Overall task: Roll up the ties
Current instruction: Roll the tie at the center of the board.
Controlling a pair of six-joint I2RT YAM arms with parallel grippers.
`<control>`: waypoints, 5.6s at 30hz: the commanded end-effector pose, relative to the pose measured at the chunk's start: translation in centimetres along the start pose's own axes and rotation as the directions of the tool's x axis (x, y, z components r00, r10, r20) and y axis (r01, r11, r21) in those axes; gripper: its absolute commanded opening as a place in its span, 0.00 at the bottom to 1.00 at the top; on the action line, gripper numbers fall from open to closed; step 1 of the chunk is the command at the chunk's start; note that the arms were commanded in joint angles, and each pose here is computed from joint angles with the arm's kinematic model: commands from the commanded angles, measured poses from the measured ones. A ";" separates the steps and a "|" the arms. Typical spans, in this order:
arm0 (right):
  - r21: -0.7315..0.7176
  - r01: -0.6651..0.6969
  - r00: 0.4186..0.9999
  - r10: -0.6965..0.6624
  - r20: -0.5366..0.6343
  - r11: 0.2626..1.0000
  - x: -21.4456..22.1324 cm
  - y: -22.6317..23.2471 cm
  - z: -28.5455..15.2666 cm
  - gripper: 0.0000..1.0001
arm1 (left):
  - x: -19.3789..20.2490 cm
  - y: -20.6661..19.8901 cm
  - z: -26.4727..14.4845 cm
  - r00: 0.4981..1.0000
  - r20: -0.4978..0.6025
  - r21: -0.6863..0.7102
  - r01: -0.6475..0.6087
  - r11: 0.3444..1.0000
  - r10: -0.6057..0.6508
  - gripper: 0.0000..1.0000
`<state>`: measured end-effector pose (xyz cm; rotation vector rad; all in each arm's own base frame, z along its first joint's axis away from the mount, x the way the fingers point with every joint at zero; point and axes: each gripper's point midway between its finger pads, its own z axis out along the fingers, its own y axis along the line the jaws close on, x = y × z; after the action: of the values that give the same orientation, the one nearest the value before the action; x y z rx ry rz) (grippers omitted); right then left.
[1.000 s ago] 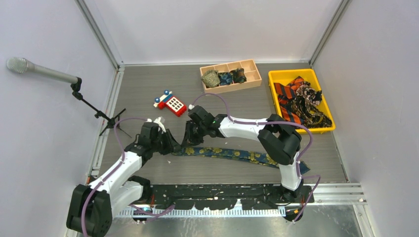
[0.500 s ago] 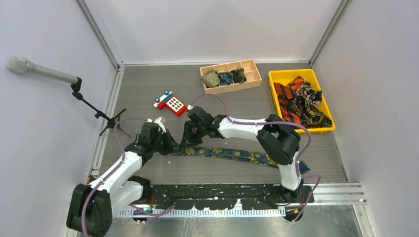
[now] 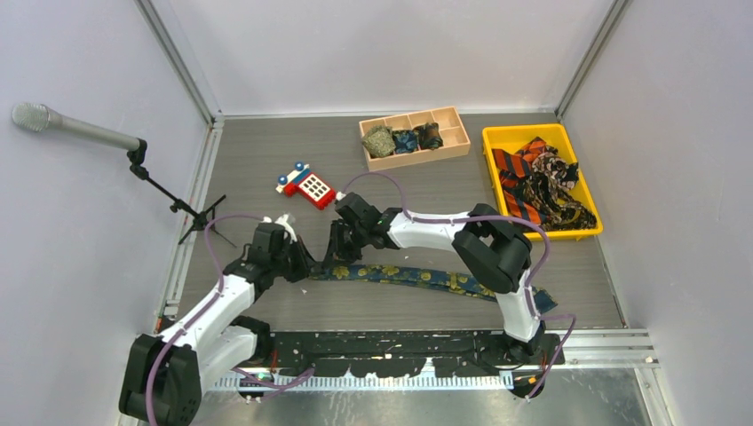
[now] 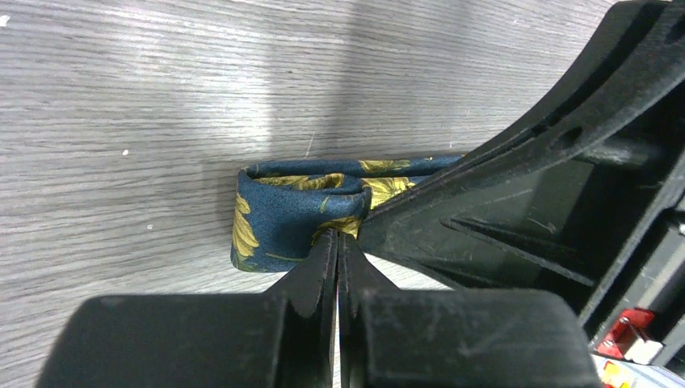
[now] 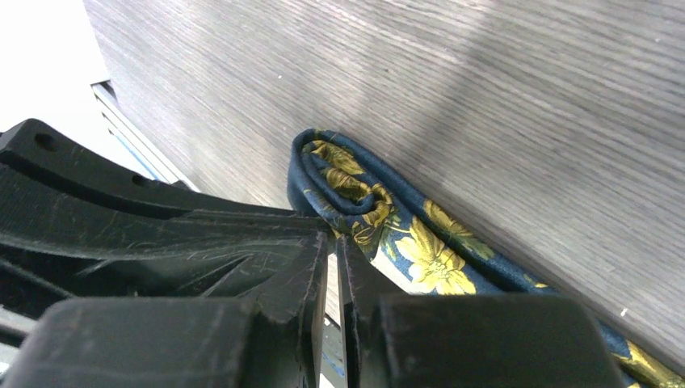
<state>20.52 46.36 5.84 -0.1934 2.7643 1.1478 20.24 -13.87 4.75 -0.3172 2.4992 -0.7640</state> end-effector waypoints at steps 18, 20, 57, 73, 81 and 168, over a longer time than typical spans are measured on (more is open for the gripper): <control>0.003 -0.010 1.000 0.010 -0.006 1.000 0.6 -1.0 1.7 0.16 | -1.8 -0.9 -0.9 0.998 0.052 -0.007 -0.036 0.999 0.037 0.00; 0.004 -0.012 1.000 0.012 -0.004 1.000 0.6 -1.1 1.5 0.16 | -1.8 -0.4 -0.8 0.998 0.053 -0.034 -0.027 0.999 0.029 0.00; 0.049 0.002 0.999 0.000 -0.034 0.999 2.1 -2.5 2.5 0.16 | -1.9 0.6 -1.1 0.998 0.051 -0.095 -0.040 0.995 0.045 0.14; 0.060 -0.013 0.999 0.015 -0.044 0.998 2.8 -3.6 2.7 0.16 | -3.2 3.3 -2.6 0.985 0.167 -0.249 0.011 0.969 0.032 0.53; 0.054 -0.011 0.999 0.013 -0.050 0.999 2.8 -3.5 2.9 0.16 | -2.8 2.6 -2.6 0.975 0.221 -0.153 0.012 0.988 0.022 0.52; 0.003 0.043 0.998 -0.043 -0.048 0.999 -0.6 1.8 4.3 0.16 | -4.6 2.7 -3.1 0.962 0.272 -0.081 0.029 0.996 -0.006 0.00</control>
<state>20.46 49.10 2.97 -0.2384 2.8417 1.1078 21.21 -8.31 5.41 -0.5026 2.3086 -0.5694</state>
